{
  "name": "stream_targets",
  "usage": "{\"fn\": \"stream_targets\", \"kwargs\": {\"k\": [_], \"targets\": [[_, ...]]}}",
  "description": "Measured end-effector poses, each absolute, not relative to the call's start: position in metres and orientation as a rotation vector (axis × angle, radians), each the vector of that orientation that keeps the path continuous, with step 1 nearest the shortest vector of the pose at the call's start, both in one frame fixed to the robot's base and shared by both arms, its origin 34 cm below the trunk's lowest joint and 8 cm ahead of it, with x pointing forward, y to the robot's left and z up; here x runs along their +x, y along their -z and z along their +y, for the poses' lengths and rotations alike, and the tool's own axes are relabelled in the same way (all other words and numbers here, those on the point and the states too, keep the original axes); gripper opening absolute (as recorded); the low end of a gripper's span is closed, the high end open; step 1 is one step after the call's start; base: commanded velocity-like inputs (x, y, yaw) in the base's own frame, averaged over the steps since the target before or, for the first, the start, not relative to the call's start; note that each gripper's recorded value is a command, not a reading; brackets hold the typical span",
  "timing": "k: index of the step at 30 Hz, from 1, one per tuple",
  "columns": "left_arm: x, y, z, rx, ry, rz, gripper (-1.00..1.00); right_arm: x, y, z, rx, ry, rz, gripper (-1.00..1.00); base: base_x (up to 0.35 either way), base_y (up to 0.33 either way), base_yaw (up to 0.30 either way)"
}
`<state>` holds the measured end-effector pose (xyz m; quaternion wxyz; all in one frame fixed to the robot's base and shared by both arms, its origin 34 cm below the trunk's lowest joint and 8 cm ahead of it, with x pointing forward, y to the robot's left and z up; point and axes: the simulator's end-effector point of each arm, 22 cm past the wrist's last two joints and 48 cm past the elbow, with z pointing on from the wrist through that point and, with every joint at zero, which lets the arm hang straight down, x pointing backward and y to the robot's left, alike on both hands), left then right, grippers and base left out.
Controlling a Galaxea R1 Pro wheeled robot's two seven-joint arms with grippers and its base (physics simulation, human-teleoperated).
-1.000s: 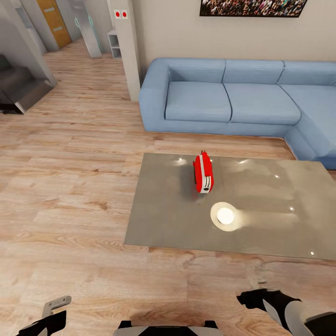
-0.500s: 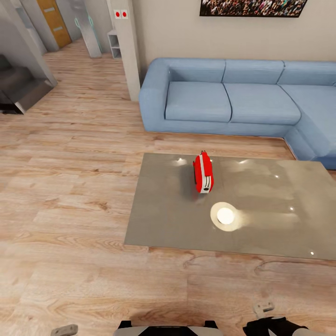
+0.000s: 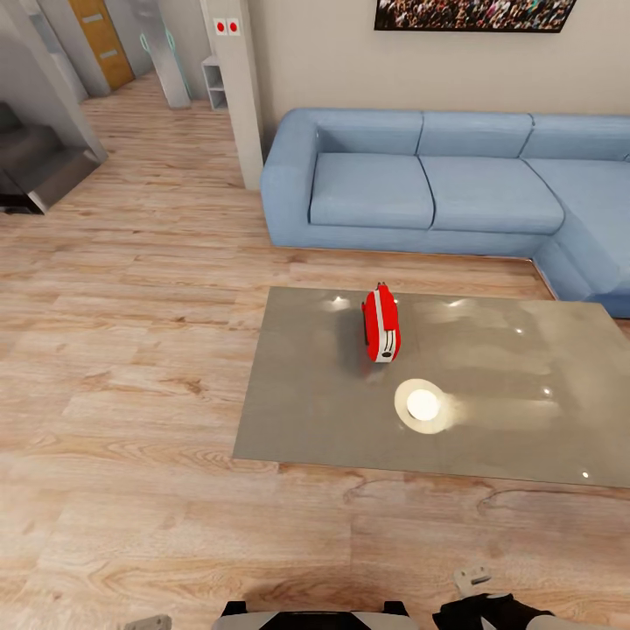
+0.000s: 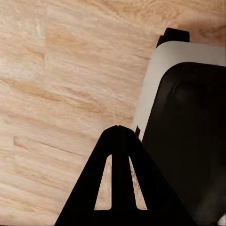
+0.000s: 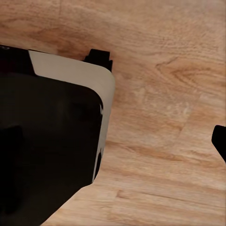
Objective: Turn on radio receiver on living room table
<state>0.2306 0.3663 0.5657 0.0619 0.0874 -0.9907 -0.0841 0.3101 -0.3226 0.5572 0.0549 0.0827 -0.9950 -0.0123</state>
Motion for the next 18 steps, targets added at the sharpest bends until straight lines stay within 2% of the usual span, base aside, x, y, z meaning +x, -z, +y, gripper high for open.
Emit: {"fn": "stream_targets", "kwargs": {"k": [8, 18], "targets": [[0.219, -0.559, 0.265, 0.269, 0.062, -2.976, -1.0, 0.31, -0.557, -0.322, 0.251, 0.039, -3.021, 1.0, 0.0, 0.0, 0.0], [0.211, -0.56, 0.238, 0.271, 0.012, -2.963, -1.0, 0.31, -0.557, -0.322, 0.251, 0.039, -3.021, 1.0, 0.0, 0.0, 0.0]]}}
